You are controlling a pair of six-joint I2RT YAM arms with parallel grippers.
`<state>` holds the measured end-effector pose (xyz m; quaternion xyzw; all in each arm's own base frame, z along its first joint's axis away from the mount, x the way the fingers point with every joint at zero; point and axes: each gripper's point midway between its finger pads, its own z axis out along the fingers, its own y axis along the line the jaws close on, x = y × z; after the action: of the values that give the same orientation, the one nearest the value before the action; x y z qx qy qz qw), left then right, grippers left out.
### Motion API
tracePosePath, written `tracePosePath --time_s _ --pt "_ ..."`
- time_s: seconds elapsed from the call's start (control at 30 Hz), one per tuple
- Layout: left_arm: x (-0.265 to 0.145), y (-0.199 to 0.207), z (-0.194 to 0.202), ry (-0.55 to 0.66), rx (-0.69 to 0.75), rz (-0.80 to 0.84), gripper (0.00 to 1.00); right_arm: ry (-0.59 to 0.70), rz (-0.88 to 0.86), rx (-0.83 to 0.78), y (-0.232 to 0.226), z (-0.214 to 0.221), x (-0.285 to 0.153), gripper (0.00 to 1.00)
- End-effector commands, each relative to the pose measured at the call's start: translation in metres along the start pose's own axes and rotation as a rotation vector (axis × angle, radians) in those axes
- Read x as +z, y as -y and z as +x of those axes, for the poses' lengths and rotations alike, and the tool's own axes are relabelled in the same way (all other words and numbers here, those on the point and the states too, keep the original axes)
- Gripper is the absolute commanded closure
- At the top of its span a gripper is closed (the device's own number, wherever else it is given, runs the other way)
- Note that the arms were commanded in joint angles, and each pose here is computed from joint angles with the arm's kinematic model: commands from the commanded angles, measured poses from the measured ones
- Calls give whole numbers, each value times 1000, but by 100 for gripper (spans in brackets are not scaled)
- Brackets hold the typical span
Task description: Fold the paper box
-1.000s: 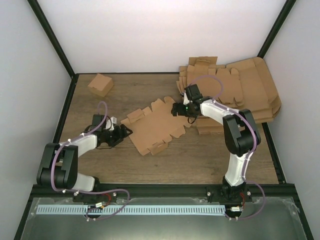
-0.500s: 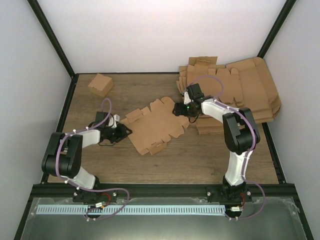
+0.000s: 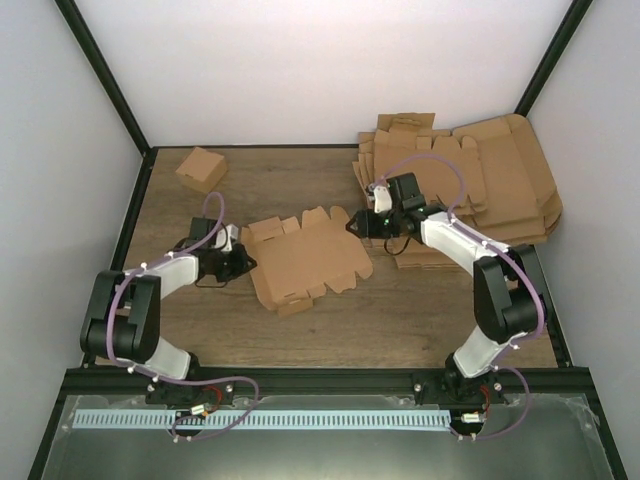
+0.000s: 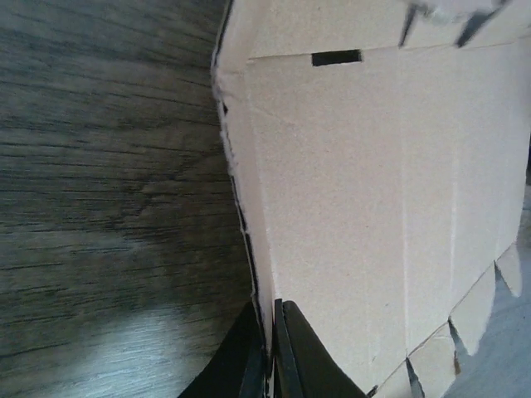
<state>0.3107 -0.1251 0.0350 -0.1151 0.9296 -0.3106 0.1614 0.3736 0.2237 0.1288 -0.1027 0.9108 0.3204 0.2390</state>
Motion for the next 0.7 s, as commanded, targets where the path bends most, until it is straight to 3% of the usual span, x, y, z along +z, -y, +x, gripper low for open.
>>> tracePosePath --time_s 0.0,0.23,0.33,0.4,0.67 --pt "-11 5 -2 17 75 -21 96 -11 -14 -5 1 13 -6 50" --pt "-18 30 10 34 191 -7 96 59 45 -15 2 16 -30 34" --pt "-22 46 15 56 256 14 96 118 77 -28 3 16 -44 11" --pt "-25 56 16 80 294 23 96 143 99 -27 6 19 -50 1" --pt "-37 85 22 159 403 111 95 250 119 -13 7 41 -81 0"
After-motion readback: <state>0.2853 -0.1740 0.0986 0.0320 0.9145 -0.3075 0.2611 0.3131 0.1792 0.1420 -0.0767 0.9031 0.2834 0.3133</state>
